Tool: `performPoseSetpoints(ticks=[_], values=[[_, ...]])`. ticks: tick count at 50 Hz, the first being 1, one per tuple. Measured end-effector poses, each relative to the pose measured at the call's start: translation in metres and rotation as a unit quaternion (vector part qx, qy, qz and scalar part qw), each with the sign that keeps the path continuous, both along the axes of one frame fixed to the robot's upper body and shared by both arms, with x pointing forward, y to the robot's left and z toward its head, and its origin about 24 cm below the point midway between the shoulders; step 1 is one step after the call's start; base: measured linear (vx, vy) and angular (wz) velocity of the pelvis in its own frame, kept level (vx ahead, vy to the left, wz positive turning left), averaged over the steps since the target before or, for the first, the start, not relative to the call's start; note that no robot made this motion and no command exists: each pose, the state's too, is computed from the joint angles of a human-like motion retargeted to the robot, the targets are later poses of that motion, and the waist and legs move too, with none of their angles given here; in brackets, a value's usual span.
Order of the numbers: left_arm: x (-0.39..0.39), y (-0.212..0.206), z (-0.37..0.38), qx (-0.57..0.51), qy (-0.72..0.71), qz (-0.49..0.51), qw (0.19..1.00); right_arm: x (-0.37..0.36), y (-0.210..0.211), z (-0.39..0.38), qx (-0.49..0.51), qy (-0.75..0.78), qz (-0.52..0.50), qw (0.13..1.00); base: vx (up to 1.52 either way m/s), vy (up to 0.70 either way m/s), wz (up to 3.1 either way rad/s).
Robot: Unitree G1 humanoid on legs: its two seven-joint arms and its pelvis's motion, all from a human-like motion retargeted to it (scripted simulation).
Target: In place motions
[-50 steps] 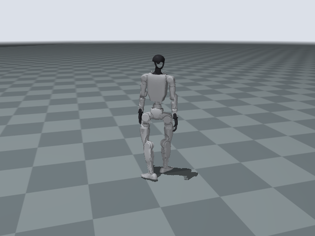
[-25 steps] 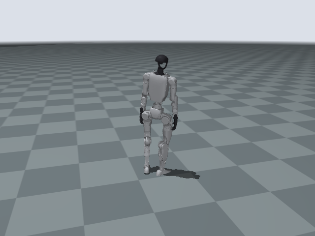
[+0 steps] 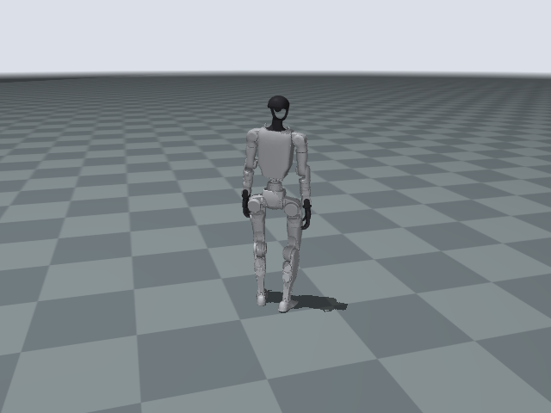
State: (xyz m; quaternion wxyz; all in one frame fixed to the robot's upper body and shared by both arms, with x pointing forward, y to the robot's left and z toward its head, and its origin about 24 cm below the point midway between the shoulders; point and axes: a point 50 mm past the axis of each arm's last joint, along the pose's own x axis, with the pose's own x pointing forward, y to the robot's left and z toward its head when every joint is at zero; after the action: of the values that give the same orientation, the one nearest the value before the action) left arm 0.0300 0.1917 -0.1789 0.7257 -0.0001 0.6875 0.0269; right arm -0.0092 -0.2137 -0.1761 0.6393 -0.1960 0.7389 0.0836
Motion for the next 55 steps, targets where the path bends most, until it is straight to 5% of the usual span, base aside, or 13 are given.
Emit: performPoseSetpoints(ticks=[20, 44, 55], values=[[0.047, 0.004, 0.005, -0.004, -0.079, -0.024, 0.997, 0.036, 0.009, -0.002, 0.009, -0.025, 0.177, 0.984, -0.20, -0.09, 2.15], [0.012, 0.017, 0.003, 0.040, -0.045, 0.132, 0.989, -0.020, 0.011, -0.001, 0.008, 0.016, 0.049, 0.999, 0.37, 0.13, 3.25], [0.005, 0.013, 0.003, 0.025, -0.009, 0.082, 0.996, 0.006, 0.013, -0.003, 0.014, -0.031, 0.040, 0.999, 0.29, -0.09, 2.08]])
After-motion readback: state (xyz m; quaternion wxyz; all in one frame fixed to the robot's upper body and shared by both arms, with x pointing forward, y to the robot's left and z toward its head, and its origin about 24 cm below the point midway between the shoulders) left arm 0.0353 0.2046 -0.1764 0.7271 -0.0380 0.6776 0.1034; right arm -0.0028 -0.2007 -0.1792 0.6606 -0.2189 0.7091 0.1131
